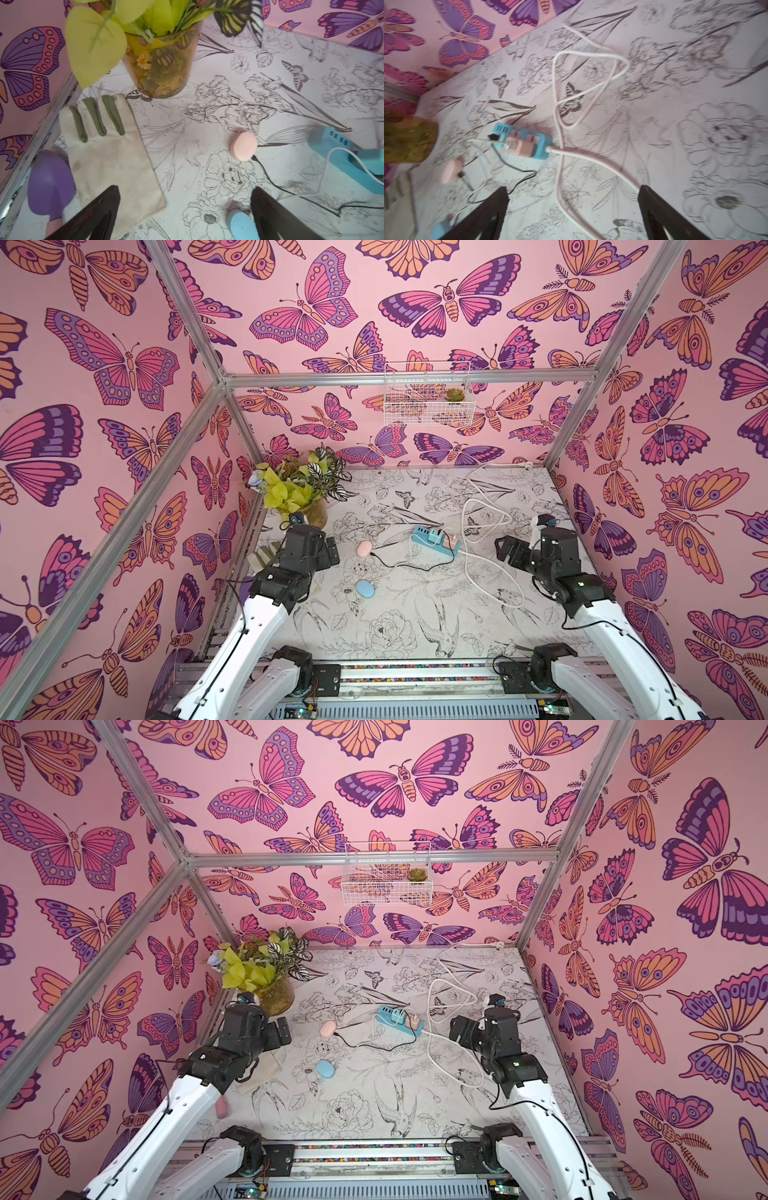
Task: Charge the bluetooth headset
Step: Reset both arms
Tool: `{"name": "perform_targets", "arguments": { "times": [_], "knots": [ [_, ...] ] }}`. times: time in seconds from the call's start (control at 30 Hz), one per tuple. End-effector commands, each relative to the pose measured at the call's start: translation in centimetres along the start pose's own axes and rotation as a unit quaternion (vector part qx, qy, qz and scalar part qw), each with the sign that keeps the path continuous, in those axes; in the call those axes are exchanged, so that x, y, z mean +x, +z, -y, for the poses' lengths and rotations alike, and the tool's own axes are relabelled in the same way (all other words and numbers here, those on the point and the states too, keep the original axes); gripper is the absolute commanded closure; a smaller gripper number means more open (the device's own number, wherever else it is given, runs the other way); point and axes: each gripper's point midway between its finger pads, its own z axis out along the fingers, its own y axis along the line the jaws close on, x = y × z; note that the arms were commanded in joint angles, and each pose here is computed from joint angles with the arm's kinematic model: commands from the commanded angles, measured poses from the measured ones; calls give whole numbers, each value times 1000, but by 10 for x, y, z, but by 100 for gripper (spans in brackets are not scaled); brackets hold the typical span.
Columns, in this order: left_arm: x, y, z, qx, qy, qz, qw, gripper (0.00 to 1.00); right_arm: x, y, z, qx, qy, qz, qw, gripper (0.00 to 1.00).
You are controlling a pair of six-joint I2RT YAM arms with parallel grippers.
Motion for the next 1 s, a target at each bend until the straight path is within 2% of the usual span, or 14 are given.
{"name": "perform_targets", "arguments": {
  "times": [0.0,0.07,0.17,0.23,0.33,0.4,0.53,0.6,0.63,0.7,0.73,0.8,0.93,0.97],
  "knots": [
    [-12,14,-5,-14,47,43,998,0,-34,-8,53,158,-17,93,983,1],
    [-15,25,-14,-29,47,68,996,0,-42,-8,68,200,-24,124,972,1],
    [-8,47,-36,-60,34,70,995,0,-43,-4,83,236,-44,162,957,1],
    [-3,60,-49,-76,16,72,994,0,-38,1,88,238,-58,183,952,1],
    [-8,75,-54,-61,-19,97,993,0,-31,11,93,230,-70,218,946,1],
    [-17,83,-50,-50,-13,127,991,0,-29,19,93,228,-79,229,943,1],
    [-16,105,-48,-49,-1,151,987,0,-26,42,89,223,-115,217,943,1],
    [-16,108,-47,-42,-7,180,983,0,-27,47,85,205,-116,239,942,1],
    [-6,119,-47,-43,-4,168,985,0,-29,49,82,195,-118,251,941,1],
    [-7,123,-47,-46,-3,160,986,0,-33,57,73,172,-126,262,941,1],
    [-12,121,-46,-42,-7,181,983,0,-35,62,68,158,-133,265,942,1],
    [-10,119,-39,-24,46,211,976,0,-33,74,64,134,-126,267,946,1],
    [10,128,-34,0,62,238,969,0,-25,107,52,93,-158,253,950,1],
    [7,131,-32,-1,70,246,967,0,-25,109,52,93,-160,249,951,1]
  ]
}}
